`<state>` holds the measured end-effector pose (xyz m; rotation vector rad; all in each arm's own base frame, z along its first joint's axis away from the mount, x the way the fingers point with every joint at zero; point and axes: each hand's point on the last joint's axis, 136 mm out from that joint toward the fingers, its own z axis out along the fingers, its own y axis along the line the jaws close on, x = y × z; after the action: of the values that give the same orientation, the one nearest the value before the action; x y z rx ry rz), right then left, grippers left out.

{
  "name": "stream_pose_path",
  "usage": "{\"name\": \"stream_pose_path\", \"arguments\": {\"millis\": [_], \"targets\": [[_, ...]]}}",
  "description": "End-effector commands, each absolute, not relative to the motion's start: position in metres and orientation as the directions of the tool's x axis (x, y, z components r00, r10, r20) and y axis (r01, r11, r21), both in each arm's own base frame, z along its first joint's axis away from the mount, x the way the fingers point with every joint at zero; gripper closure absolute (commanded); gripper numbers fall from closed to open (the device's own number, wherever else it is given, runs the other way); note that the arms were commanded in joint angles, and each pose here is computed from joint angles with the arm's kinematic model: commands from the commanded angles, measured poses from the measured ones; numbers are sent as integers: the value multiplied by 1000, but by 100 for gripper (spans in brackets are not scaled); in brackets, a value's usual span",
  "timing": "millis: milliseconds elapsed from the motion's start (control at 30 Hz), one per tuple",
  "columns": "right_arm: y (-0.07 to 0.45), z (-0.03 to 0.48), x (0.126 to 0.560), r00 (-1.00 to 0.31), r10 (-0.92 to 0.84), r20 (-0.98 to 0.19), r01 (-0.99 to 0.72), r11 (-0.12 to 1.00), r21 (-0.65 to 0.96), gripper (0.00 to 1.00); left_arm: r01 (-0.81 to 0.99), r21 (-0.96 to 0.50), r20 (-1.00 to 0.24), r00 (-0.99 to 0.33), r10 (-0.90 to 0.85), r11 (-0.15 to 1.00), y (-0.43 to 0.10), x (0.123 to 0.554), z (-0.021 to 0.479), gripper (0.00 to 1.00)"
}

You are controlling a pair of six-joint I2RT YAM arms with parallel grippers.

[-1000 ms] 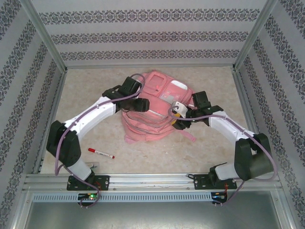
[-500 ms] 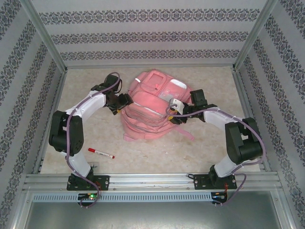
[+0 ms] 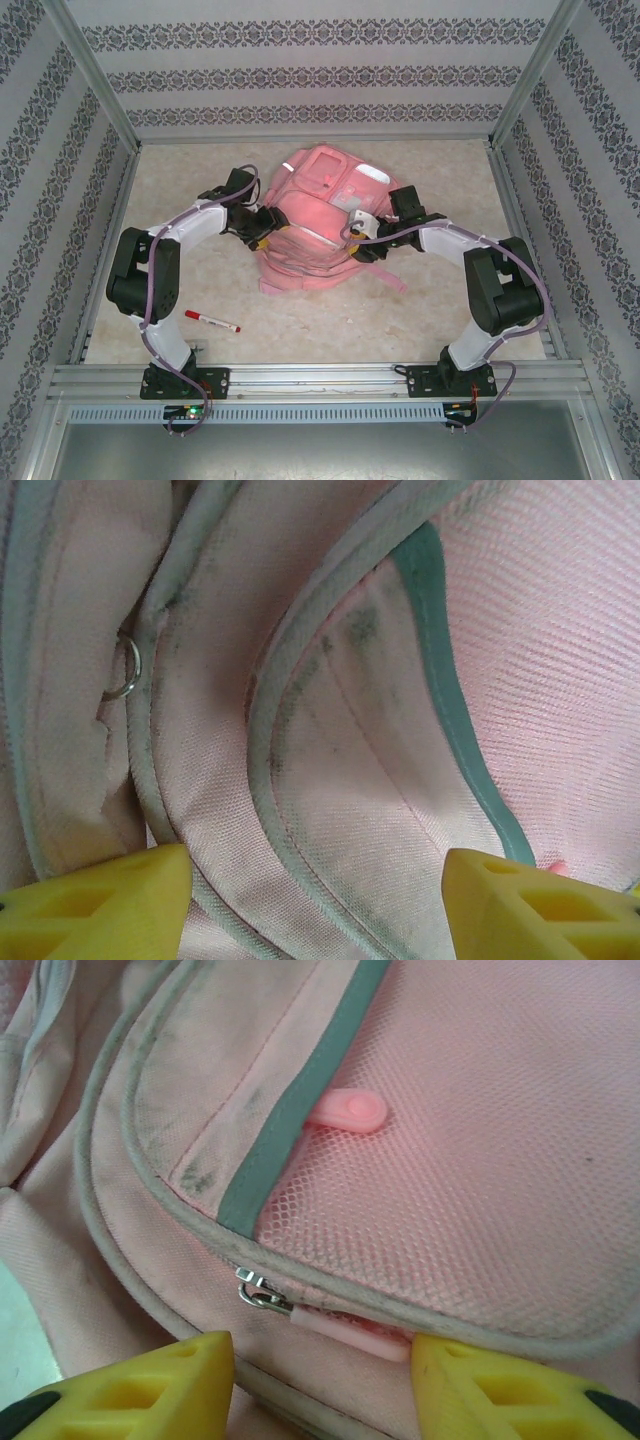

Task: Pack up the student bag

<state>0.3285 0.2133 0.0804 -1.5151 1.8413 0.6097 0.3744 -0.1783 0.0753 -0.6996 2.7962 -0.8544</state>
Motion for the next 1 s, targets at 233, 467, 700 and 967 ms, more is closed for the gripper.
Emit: {"name": "stream_pose_path", "arguments": {"millis": [233,467,700,967], "targets": [[219,76,304,-39,-758,-652,-995,92,-48,54,-438,-559,104,-879,-465,704,-186,343,53,34],[228,82,300,-29,-738,-674,-992,101,-69,76,-437,-588,102,-875,-473,681,-196,335,61,35],[232,79,283,-18,-764,-645,-996,73,-58,72,-434,-624,100,-869,-484,650,-208,331,73,36],[218,51,277,30,-842,-539,-980,80,-180,69,-438,-637,97,-862,-497,635,-214,324,78,37]]}}
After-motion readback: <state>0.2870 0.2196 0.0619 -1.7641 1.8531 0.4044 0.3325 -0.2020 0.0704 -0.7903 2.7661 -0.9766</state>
